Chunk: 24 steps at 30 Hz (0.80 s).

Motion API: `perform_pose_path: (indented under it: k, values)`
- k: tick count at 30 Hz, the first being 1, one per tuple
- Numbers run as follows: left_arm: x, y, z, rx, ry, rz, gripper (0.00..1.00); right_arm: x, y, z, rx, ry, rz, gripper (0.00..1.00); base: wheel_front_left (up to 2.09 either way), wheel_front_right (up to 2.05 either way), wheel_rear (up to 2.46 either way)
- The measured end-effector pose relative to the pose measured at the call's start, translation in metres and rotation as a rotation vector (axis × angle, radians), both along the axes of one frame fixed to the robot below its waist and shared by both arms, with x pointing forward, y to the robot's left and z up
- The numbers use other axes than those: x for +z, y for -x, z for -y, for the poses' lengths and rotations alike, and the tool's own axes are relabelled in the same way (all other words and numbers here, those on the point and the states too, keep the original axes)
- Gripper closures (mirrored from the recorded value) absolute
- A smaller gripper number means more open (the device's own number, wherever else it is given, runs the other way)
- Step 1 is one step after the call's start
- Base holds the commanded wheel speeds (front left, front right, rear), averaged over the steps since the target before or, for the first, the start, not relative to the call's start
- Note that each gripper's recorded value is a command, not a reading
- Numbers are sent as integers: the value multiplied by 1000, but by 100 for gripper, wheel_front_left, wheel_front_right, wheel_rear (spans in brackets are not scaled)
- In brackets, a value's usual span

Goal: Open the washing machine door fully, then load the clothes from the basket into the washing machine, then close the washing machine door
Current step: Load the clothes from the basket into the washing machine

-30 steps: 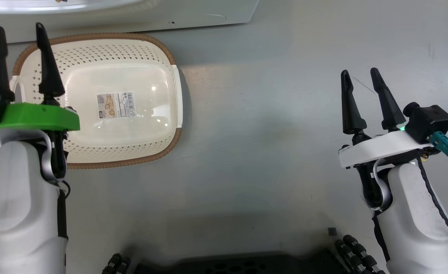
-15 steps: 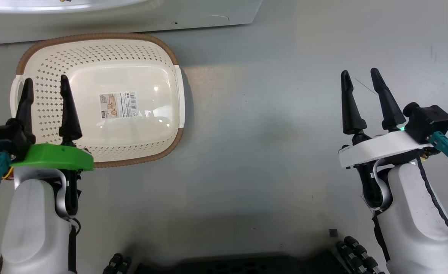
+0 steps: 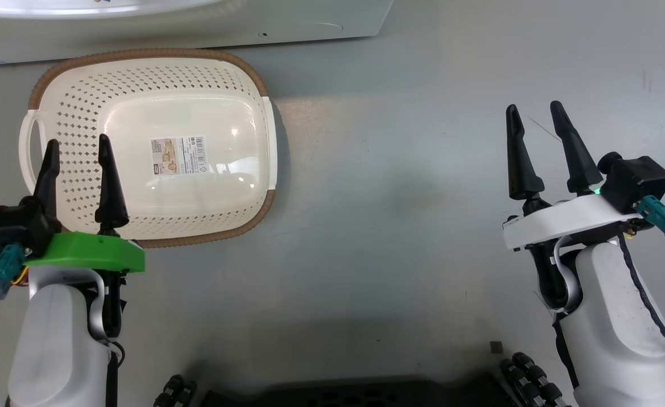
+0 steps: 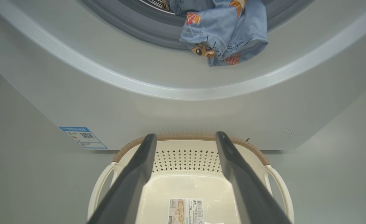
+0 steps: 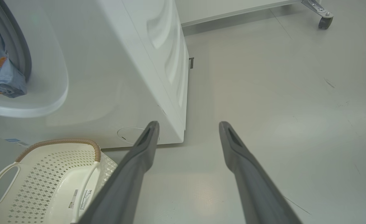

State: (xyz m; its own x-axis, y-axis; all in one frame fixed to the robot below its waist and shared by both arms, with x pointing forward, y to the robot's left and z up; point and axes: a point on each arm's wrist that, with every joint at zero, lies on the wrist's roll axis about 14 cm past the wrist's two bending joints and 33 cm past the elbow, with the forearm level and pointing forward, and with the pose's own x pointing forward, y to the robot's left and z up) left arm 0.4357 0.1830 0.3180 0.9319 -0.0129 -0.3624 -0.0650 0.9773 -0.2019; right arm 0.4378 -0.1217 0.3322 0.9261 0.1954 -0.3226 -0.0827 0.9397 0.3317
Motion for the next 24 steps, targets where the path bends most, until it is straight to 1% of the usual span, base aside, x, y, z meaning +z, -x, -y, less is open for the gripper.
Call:
perform_pose_path:
  k: [24]
  values:
    - [0,2,2,0,9,-5,0,0,1,-1,2,0,-3,0,0,0,0]
